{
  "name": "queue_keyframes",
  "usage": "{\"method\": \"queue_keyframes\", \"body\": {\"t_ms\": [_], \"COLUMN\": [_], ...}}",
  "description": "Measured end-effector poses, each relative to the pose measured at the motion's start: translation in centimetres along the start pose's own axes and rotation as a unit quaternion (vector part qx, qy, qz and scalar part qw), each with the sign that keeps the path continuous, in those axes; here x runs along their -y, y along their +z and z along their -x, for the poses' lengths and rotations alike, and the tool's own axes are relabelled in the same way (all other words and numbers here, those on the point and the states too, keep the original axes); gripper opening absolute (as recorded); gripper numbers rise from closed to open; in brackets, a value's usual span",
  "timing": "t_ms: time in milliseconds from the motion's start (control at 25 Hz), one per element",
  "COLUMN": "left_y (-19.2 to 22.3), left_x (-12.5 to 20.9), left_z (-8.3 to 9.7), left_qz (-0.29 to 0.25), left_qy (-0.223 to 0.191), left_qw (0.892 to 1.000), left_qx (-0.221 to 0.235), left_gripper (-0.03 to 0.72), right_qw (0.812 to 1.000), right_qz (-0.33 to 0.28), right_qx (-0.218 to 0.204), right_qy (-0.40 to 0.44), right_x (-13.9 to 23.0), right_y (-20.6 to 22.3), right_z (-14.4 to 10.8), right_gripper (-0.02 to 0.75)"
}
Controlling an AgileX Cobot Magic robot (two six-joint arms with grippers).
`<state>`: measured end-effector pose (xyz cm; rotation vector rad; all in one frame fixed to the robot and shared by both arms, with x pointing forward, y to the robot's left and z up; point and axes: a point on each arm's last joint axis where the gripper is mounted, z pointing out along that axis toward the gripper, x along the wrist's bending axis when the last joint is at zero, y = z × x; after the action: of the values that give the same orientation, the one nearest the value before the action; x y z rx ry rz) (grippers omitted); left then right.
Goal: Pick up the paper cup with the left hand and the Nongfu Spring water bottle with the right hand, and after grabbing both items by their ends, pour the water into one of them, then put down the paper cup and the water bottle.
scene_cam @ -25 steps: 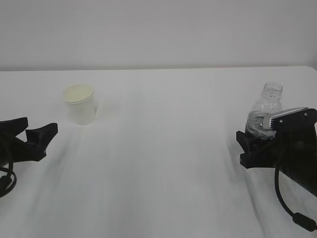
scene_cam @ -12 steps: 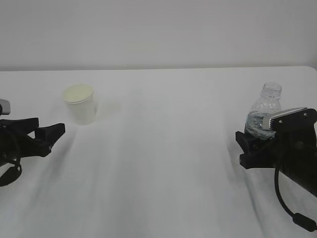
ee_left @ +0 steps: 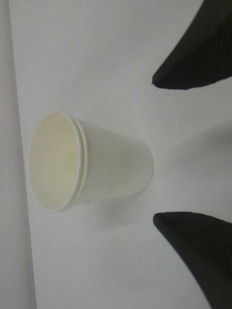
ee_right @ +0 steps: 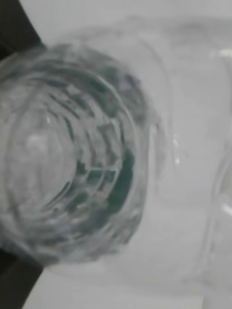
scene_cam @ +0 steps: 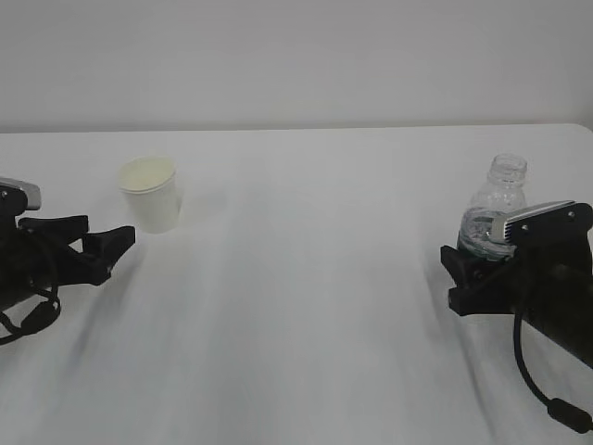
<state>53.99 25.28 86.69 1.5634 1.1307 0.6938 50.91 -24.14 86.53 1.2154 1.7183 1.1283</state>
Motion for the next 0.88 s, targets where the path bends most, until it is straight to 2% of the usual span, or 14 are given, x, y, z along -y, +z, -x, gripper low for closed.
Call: {"method": "queue_keyframes", "body": {"t_ms": [440,880], "left_y": [1.8,3.2], "left_x": [0.1,-1.0], "left_z": [-0.4,-1.1], "left_qz": [0.006,0.014], "left_qy": [0.038,0.052], "left_qw": [0.999,0.999], "left_qx": [0.014,0.007], "left_gripper": [0.567,0.57], "right_qw": [1.0,1.0], "right_qz": [0.0,-0.001], "right_qx": [0.0,0.0], "right_qy": [0.0,0.0], "right_x": [0.0,0.0], "right_y": [0.0,0.0], "right_z": [0.0,0.0], "right_gripper": [0.492,0.492]}}
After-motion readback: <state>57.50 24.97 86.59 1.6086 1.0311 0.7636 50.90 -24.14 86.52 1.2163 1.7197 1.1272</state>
